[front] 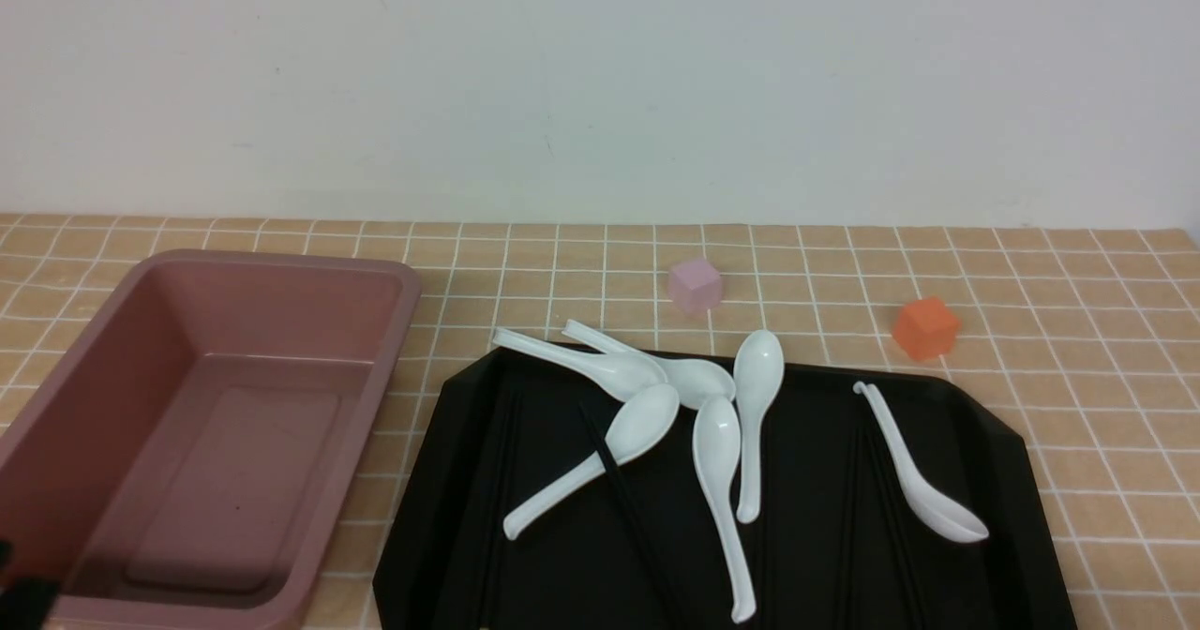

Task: On brown tablecloth take chopsticks from black tray and put them in box.
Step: 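Reach over to the black tray and grasp a pair of chopsticks with the left gripper, then place the chopsticks into the pink bin with the left gripper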

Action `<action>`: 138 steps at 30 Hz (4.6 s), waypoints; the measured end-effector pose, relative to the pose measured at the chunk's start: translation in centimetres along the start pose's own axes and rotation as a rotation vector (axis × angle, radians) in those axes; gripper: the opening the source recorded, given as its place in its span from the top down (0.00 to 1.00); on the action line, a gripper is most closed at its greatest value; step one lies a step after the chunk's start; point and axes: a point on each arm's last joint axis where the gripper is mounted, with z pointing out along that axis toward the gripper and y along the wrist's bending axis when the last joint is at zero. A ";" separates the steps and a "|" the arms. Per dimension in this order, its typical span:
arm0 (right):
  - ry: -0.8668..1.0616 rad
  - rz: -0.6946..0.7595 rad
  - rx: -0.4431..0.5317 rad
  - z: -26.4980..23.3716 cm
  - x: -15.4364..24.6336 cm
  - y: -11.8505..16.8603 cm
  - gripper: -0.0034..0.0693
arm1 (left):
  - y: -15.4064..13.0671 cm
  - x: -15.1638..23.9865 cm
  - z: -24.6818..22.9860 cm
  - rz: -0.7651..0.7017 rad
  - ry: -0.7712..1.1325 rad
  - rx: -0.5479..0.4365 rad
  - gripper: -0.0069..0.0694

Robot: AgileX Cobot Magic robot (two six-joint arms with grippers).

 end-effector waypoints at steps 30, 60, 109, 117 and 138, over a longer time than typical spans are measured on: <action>0.000 0.000 0.000 0.0 0.0 0.0 0.62 | 4.7 13.3 20.0 1.111 1.277 -1.291 0.93; 0.000 0.000 0.000 0.0 0.0 0.0 0.62 | 11.1 11.6 23.8 1.321 0.925 -1.377 0.47; 0.000 0.000 0.000 0.0 0.0 0.0 0.62 | 6.4 15.1 22.4 1.418 0.859 -1.180 0.76; 0.000 0.000 0.000 0.0 0.0 0.0 0.62 | -3.4 13.4 20.9 1.388 0.695 -1.020 0.76; 0.000 0.000 0.000 0.0 0.0 0.0 0.62 | -3.1 -2.0 25.3 1.426 0.443 -1.316 0.66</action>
